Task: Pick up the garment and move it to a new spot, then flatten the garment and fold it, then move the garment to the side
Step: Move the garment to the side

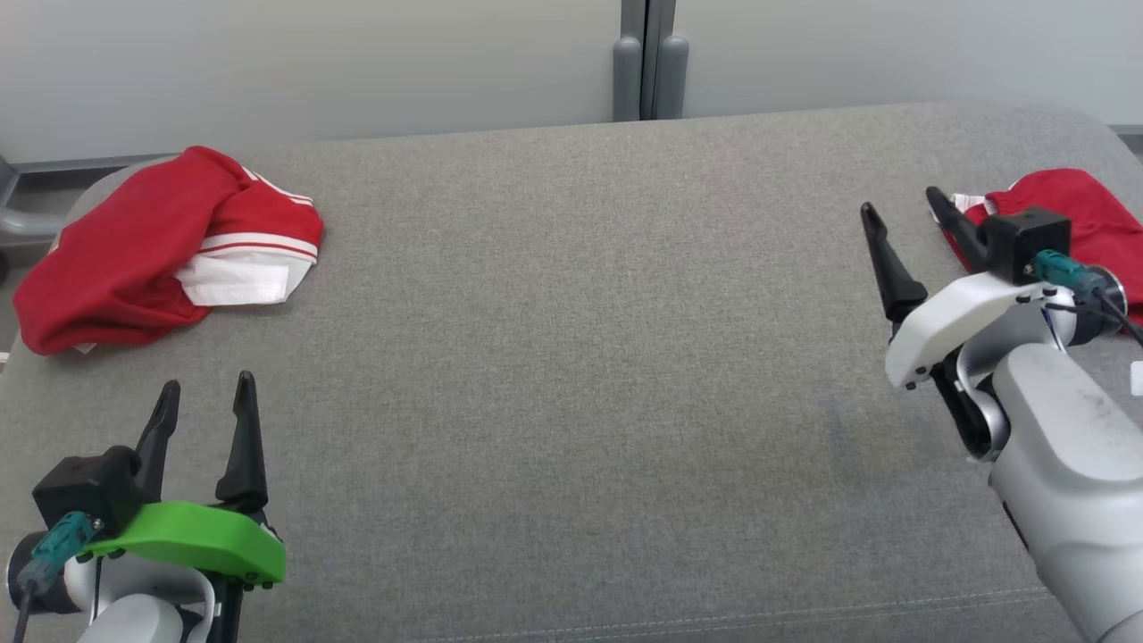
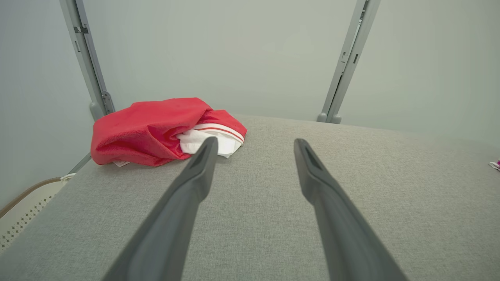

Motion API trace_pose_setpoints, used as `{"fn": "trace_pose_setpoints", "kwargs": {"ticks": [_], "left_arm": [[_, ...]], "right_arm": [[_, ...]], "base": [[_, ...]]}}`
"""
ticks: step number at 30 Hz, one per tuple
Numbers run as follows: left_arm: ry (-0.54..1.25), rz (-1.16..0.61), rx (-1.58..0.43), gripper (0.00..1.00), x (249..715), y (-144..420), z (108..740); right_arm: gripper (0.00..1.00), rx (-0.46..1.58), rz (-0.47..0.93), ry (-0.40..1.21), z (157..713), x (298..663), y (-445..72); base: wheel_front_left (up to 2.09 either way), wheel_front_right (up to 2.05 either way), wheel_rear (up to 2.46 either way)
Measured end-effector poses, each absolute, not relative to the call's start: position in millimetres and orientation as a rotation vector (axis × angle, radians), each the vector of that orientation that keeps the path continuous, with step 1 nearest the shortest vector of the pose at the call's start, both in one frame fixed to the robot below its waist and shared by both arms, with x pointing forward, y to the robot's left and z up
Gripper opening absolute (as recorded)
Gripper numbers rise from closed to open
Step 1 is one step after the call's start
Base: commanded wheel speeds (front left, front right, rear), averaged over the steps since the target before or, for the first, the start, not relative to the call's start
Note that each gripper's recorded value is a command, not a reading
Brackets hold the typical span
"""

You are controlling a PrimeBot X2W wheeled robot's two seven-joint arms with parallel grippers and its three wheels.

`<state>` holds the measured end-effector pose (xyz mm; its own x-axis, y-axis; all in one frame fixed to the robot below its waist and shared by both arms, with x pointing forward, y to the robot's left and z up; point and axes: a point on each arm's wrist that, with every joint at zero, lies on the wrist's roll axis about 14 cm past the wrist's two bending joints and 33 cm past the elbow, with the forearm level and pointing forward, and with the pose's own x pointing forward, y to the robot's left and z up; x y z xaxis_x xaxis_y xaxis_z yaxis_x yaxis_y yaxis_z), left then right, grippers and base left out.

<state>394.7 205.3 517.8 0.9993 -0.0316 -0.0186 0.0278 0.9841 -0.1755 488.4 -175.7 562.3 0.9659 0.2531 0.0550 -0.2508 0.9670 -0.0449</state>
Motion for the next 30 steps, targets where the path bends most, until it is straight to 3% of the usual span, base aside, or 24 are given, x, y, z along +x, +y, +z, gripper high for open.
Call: {"fn": "trace_pose_setpoints", "kwargs": {"ticks": [19, 30], "left_arm": [[0.021, 0.027, -0.209, 1.0, 346.9, 210.6, 517.7], [0.07, 0.027, -0.218, 1.0, 342.4, 210.3, 505.1]], "right_arm": [[1.0, 0.077, 0.194, -0.107, 556.5, 406.4, -144.4], [1.0, 0.102, 0.192, -0.082, 553.3, 382.8, -139.8]], "base": [[0.0, 0.0, 0.0], [0.0, 0.0, 0.0]]}}
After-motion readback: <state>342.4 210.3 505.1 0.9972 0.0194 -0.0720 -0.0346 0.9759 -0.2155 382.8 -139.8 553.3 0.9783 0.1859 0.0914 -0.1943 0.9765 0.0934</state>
